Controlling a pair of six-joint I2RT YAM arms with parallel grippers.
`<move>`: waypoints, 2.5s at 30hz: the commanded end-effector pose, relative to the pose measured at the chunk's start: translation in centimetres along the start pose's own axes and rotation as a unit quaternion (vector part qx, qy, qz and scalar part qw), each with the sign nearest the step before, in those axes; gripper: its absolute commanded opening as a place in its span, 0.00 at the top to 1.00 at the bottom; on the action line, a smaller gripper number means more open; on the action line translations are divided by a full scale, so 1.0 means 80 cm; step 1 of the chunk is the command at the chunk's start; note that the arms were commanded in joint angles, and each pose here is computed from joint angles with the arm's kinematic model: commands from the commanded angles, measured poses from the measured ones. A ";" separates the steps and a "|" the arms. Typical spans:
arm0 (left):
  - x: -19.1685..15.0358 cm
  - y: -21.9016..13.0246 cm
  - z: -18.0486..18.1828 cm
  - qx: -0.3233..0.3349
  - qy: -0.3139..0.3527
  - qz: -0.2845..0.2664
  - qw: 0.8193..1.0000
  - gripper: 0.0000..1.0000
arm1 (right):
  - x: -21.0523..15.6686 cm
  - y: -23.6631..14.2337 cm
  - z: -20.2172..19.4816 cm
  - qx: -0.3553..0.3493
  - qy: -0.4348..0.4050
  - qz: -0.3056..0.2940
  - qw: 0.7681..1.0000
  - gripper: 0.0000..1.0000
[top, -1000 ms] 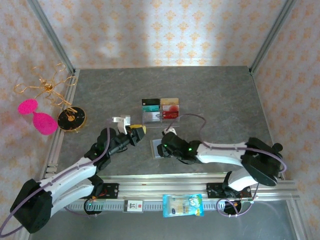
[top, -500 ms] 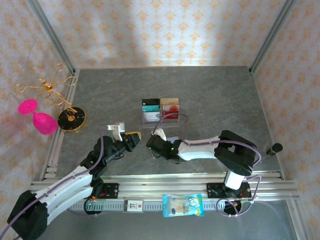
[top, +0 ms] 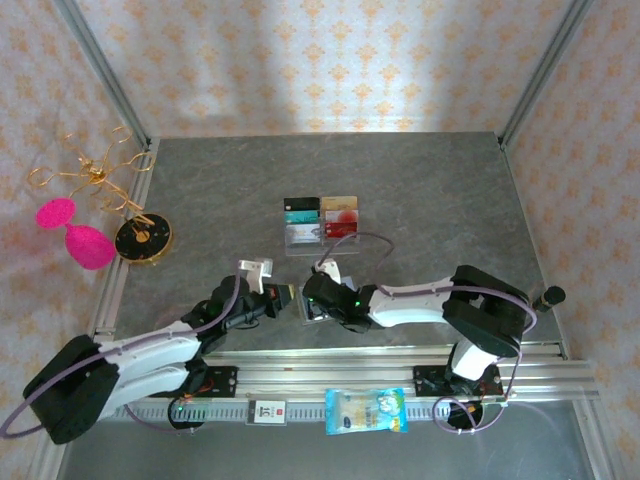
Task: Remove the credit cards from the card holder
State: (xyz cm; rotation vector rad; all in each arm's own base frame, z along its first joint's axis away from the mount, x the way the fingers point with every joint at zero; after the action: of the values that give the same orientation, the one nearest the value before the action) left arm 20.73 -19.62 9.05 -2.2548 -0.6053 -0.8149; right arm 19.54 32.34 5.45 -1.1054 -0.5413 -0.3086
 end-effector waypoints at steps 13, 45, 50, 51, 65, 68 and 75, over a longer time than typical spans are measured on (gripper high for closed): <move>-0.013 0.063 -0.029 -0.019 0.018 0.061 0.998 1.00 | 0.032 -0.045 -0.003 0.043 0.095 -0.057 0.993 0.61; -0.036 0.035 0.020 0.059 0.018 0.067 0.996 1.00 | 0.038 -0.039 0.026 0.168 0.102 0.054 0.979 0.80; -0.037 0.040 0.025 0.059 0.026 0.069 0.996 1.00 | 0.027 -0.016 0.009 0.134 0.114 0.073 0.982 0.81; -0.038 0.043 0.024 0.059 0.028 0.074 0.995 1.00 | 0.024 -0.011 0.004 0.125 0.115 0.076 0.982 0.81; -0.060 0.043 0.046 0.091 0.029 0.103 0.990 1.00 | 0.013 -0.003 -0.038 0.070 0.139 0.066 0.986 0.81; -0.062 0.042 0.046 0.091 0.029 0.106 0.990 1.00 | 0.010 -0.005 -0.041 0.081 0.151 0.071 0.983 0.81; -0.063 0.042 0.045 0.086 0.028 0.108 0.990 1.00 | -0.002 0.002 -0.034 0.104 0.160 0.096 0.977 0.83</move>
State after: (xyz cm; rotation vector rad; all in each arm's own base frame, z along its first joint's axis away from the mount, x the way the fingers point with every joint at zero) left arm 21.35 -21.38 3.61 -2.1354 -0.4269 -0.7179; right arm 20.38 29.71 4.48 -0.9005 -0.1931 -0.2553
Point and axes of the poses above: each hand's point on the last joint's axis, 136 mm out from that joint toward the fingers, its own y axis out along the fingers, its own z axis along the line the jaws close on, x = y × z, the point moved 2 cm from there along -y, back along the fingers, and after that the axes turned 5 degrees about y, right-handed, at the moved point
